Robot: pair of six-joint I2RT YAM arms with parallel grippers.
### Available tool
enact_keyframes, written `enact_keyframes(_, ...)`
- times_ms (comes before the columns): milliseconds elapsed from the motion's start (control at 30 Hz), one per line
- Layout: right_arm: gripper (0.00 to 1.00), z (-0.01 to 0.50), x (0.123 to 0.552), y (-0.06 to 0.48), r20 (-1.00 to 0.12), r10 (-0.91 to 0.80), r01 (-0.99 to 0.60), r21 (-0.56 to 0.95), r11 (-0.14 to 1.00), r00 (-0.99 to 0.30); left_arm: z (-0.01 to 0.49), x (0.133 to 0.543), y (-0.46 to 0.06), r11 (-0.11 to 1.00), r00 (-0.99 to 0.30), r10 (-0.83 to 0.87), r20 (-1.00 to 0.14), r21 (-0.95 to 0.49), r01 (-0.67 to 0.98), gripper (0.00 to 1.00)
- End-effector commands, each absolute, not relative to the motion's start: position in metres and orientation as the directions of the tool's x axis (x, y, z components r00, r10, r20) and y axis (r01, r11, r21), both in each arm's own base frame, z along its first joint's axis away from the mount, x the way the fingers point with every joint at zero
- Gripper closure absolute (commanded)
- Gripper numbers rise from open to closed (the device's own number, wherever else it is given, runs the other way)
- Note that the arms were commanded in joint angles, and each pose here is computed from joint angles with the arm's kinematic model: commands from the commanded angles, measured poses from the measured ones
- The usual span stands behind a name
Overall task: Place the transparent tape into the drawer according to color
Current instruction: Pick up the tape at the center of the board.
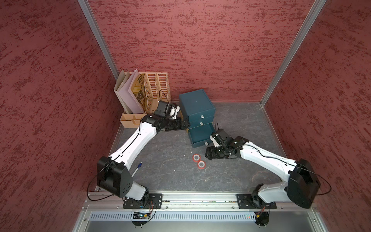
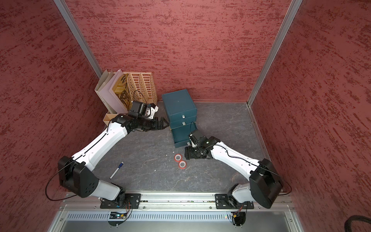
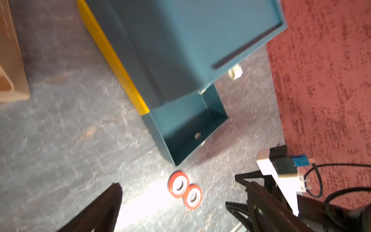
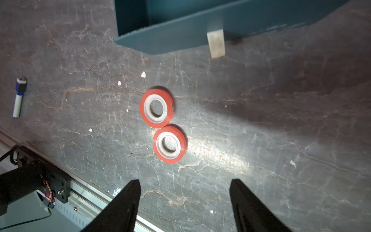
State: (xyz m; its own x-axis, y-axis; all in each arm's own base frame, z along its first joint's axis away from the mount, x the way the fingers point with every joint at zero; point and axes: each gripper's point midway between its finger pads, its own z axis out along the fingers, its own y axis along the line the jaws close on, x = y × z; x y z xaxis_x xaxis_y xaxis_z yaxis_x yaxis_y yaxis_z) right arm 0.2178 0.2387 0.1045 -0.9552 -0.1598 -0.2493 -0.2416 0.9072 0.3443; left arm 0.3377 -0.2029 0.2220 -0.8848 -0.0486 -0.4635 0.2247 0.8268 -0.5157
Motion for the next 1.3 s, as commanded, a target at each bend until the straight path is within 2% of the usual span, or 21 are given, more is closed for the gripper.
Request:
enact_keyframes(0, 0.27, 0.102, 0.2, 0.241, -0.196, -0.263, -0.314, 0.304, 0.9, -0.945, 0.226, 0.325, -0.2, 0.802, -0.881, -0.073, -0.468, -0.552, 0.227, 0.0)
enact_keyframes(433, 0.34, 0.07, 0.196, 0.27, -0.167, -0.372, -0.398, 0.171, 0.901, -0.913, 0.179, 0.292, -0.185, 0.773, -0.929, -0.106, -0.354, -0.617, 0.147, 0.0)
enact_keyframes(667, 0.43, 0.055, 0.203, 0.275, -0.164, -0.379, -0.4, 0.117, 0.909, -0.911, 0.163, 0.282, -0.181, 0.779, -0.944, -0.107, -0.313, -0.616, 0.117, 0.0)
enact_keyframes(1267, 0.56, 0.032, 0.218, 0.28, -0.164, -0.364, -0.378, 0.065, 0.924, -0.917, 0.151, 0.276, -0.17, 0.81, -0.951, -0.11, -0.288, -0.581, 0.082, 0.0)
